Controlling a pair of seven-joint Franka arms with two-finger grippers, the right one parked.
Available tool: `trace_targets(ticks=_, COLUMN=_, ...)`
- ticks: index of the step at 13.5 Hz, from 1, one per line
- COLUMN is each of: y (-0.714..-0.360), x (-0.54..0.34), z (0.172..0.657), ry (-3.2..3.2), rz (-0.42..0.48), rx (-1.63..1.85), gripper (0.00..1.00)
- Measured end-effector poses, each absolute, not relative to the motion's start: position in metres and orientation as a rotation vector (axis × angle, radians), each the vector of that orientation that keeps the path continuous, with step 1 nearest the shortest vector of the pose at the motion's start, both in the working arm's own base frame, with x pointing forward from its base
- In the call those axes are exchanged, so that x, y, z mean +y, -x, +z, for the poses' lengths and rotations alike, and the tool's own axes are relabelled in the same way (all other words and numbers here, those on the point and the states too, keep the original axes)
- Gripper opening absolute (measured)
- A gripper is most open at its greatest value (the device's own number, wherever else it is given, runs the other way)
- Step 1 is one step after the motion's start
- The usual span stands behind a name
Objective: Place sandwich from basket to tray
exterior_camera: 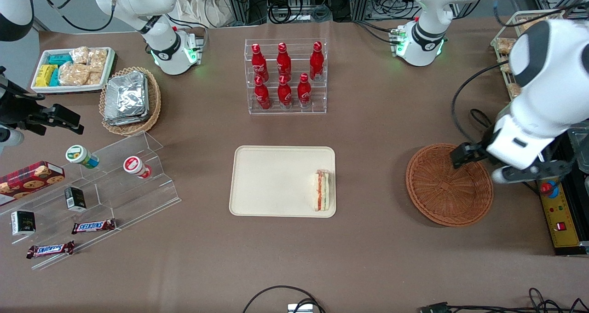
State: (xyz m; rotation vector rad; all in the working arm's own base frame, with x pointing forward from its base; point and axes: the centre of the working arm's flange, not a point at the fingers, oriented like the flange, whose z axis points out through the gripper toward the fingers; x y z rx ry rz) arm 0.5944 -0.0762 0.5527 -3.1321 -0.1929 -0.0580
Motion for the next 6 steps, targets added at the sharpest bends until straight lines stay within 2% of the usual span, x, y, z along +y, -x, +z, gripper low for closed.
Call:
trace_targets(ticks=2, y=-0.565, x=-0.077, z=0.569, ry=3.135, rz=0.009, rx=-0.196, gripper=1.00)
trace_targets(ticks=6, y=-0.547, x=-0.086, z=0.580, ry=3.134, rz=0.012, rx=-0.177, gripper=1.00)
